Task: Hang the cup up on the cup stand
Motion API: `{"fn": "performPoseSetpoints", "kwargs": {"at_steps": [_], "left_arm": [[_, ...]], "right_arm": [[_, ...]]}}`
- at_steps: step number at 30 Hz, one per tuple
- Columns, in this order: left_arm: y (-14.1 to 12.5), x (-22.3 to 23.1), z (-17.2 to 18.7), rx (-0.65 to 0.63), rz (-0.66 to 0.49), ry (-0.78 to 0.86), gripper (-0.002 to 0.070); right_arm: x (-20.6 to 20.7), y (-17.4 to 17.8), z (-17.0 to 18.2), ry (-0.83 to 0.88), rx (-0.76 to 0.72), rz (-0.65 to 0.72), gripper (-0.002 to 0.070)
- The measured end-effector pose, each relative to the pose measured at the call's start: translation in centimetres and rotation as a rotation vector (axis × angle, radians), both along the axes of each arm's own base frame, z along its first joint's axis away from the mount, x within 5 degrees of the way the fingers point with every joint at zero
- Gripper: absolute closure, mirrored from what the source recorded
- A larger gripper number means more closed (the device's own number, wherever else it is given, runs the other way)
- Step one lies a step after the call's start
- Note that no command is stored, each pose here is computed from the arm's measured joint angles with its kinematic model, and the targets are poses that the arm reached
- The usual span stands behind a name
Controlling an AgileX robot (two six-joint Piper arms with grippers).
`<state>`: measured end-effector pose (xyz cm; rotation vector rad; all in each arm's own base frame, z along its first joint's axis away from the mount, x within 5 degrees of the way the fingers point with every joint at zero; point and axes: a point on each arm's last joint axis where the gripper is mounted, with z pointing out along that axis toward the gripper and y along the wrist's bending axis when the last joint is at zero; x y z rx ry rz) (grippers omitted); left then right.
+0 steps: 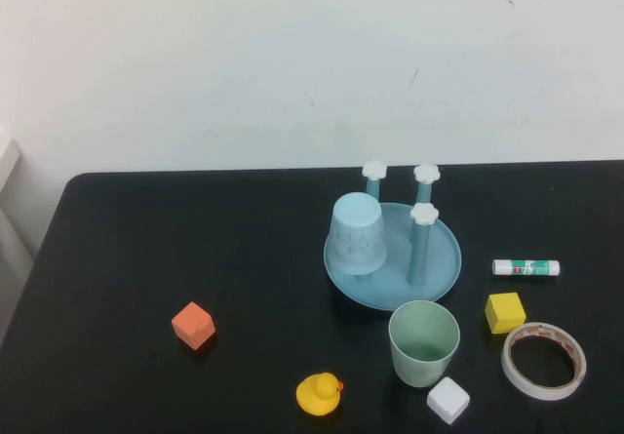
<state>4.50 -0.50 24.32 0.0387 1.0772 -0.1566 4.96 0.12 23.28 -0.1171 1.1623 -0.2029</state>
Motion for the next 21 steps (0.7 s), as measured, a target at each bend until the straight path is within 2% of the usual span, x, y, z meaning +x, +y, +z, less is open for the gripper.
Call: {"fn": "performPoseSetpoints", "kwargs": {"at_steps": [3, 7, 12, 18, 20, 21], "left_arm": [[0.1, -0.3, 0.6, -0.012, 0.002, -0.069, 0.0676], [0.1, -0.7, 1.1, -0.024, 0.003, -0.141, 0.0676], [0.0, -0.7, 3.2, 0.025, -0.005, 0.027, 0.0676], [0.4, -2.2, 7.5, 0.149, 0.053, 0.224, 0.0676], [0.6, -2.3, 8.3, 0.206, 0.089, 0.28, 0.0676], [0.7, -2.2, 8.3, 0.232, 0.105, 0.331, 0.0676]], "right_arm": [[-0.2, 0.0, 0.4, -0.053, 0.024, 0.009, 0.0678], [-0.3, -0.4, 0.6, -0.073, 0.134, 0.017, 0.0678], [-0.3, -0.5, 1.3, -0.031, 0.154, 0.012, 0.0678], [-1.6, -0.4, 5.6, 0.072, 0.051, -0.037, 0.0678], [-2.0, -0.5, 6.8, 0.139, 0.029, -0.066, 0.0678], [-1.9, -0.7, 7.4, 0.252, 0.03, -0.091, 0.0678]]}}
